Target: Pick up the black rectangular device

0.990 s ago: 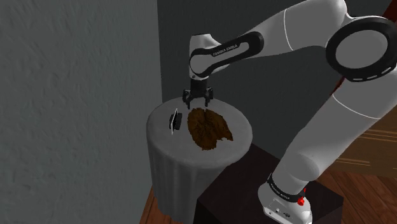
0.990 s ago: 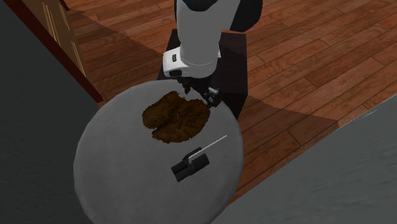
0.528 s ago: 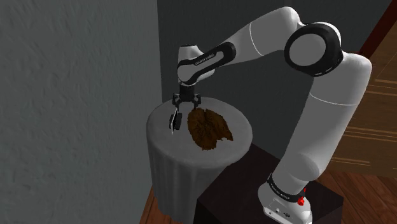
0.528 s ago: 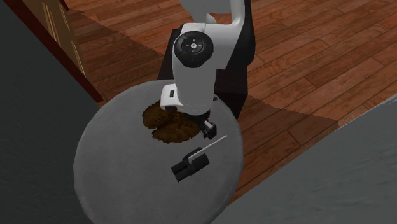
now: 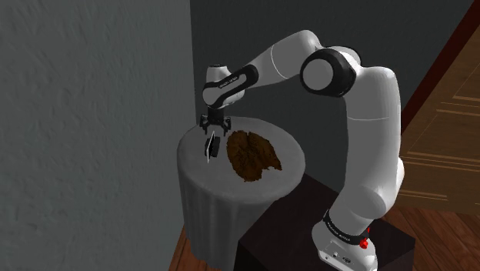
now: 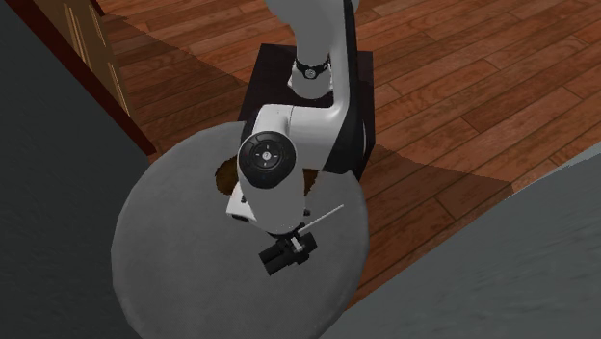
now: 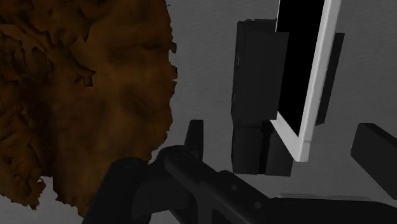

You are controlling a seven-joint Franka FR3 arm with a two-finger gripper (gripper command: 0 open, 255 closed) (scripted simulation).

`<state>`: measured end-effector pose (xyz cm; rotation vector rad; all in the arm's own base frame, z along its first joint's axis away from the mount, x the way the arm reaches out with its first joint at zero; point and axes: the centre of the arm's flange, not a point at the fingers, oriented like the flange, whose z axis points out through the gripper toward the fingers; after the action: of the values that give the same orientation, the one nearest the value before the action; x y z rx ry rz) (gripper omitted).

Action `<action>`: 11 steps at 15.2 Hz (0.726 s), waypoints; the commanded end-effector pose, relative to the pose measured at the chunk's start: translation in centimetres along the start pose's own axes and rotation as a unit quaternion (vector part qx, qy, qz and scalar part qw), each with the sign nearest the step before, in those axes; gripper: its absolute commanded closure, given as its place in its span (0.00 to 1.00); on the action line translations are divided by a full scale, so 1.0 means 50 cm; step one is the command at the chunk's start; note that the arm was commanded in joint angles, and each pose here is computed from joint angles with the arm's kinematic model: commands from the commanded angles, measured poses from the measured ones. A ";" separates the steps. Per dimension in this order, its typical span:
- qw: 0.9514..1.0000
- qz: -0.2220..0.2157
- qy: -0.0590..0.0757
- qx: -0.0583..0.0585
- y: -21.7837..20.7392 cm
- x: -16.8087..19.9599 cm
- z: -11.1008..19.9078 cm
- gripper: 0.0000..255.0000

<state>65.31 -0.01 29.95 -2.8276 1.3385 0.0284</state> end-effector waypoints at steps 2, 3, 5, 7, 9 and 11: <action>1.000 0.020 0.001 0.003 -0.020 0.029 0.034 0.00; 1.000 0.020 0.001 0.003 -0.020 0.029 0.044 0.00; 1.000 0.020 0.001 0.003 -0.020 0.030 0.065 0.00; 1.000 0.020 0.001 0.003 -0.020 0.030 0.086 0.00; 1.000 0.020 0.001 0.003 -0.020 0.031 0.103 0.00; 1.000 0.020 0.001 0.003 -0.021 0.032 0.102 1.00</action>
<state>67.06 -0.49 24.90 -2.7956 1.3931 0.0225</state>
